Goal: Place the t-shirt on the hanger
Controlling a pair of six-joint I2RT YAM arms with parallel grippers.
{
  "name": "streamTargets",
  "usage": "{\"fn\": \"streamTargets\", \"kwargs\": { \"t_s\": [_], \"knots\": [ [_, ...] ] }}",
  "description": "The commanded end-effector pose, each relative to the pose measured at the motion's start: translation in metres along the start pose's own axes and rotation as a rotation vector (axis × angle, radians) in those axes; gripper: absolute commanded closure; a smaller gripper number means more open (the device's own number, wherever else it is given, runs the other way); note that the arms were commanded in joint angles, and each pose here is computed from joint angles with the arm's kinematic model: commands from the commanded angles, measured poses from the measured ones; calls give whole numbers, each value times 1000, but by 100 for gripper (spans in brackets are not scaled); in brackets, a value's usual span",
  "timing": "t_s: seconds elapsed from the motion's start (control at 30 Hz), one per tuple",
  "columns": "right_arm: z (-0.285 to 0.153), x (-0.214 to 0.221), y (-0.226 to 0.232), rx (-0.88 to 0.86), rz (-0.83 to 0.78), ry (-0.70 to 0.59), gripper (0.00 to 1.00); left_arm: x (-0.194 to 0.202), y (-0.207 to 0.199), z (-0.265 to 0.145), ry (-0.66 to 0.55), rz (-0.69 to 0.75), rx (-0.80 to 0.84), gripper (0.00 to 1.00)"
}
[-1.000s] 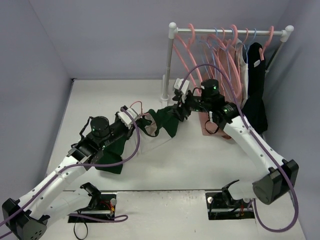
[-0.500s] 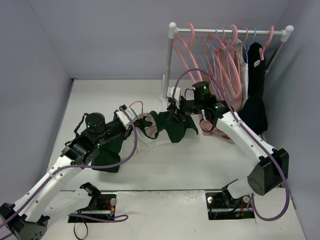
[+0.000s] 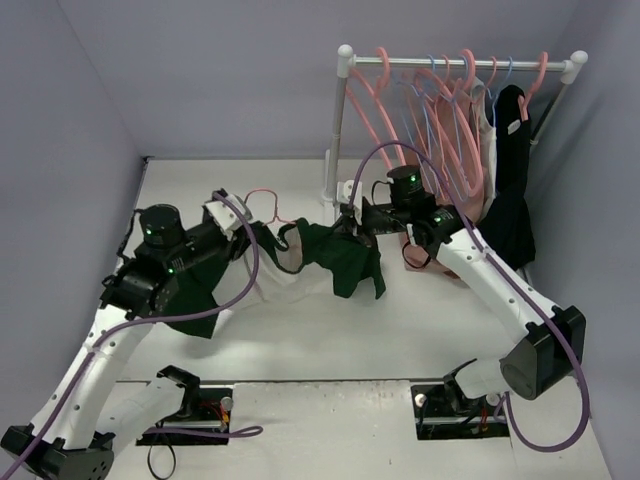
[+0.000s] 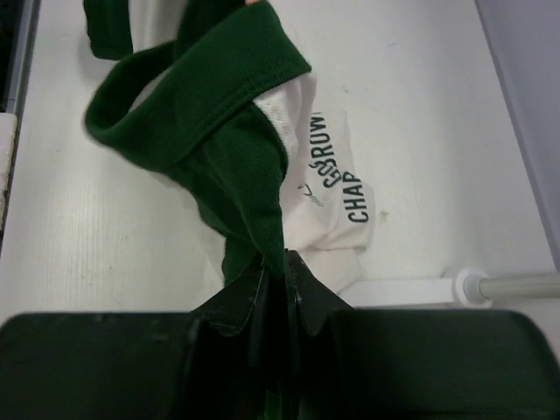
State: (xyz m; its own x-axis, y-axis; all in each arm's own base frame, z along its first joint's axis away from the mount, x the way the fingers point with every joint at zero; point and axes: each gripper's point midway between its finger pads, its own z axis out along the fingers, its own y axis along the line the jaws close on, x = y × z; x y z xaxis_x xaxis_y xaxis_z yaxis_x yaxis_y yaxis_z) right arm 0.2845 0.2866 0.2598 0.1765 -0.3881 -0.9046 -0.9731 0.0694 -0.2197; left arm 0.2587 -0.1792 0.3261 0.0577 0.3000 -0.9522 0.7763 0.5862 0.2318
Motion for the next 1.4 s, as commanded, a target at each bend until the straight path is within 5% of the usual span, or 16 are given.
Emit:
{"fn": "streamTargets", "kwargs": {
  "t_s": [0.0,0.13,0.57,0.7,0.87,1.03,1.23,1.37],
  "knots": [
    [-27,-29,-15,87,-72,-59,100,-57,38,-25,-117,76,-116,55],
    [-38,-50,-17,114,-116,-90,100,-55,66,-36,-78,53,-235,45],
    [-55,-133,-47,170,-181,-240,100,-102,117,-108,-224,-132,-662,43],
    [-83,-209,-82,326,-204,-412,100,-130,121,-153,-310,-135,-809,43],
    [-153,-321,-103,529,-227,-739,100,-138,122,-171,-278,-158,-863,43],
    [-191,-371,-95,521,-227,-930,100,-137,122,-173,-268,-151,-869,43],
    [-154,-334,-102,387,-144,-766,100,-124,121,-165,-229,-148,-850,43],
    [-135,-265,-121,479,-12,-651,100,-117,120,-160,-214,-160,-839,43]
  ]
}}
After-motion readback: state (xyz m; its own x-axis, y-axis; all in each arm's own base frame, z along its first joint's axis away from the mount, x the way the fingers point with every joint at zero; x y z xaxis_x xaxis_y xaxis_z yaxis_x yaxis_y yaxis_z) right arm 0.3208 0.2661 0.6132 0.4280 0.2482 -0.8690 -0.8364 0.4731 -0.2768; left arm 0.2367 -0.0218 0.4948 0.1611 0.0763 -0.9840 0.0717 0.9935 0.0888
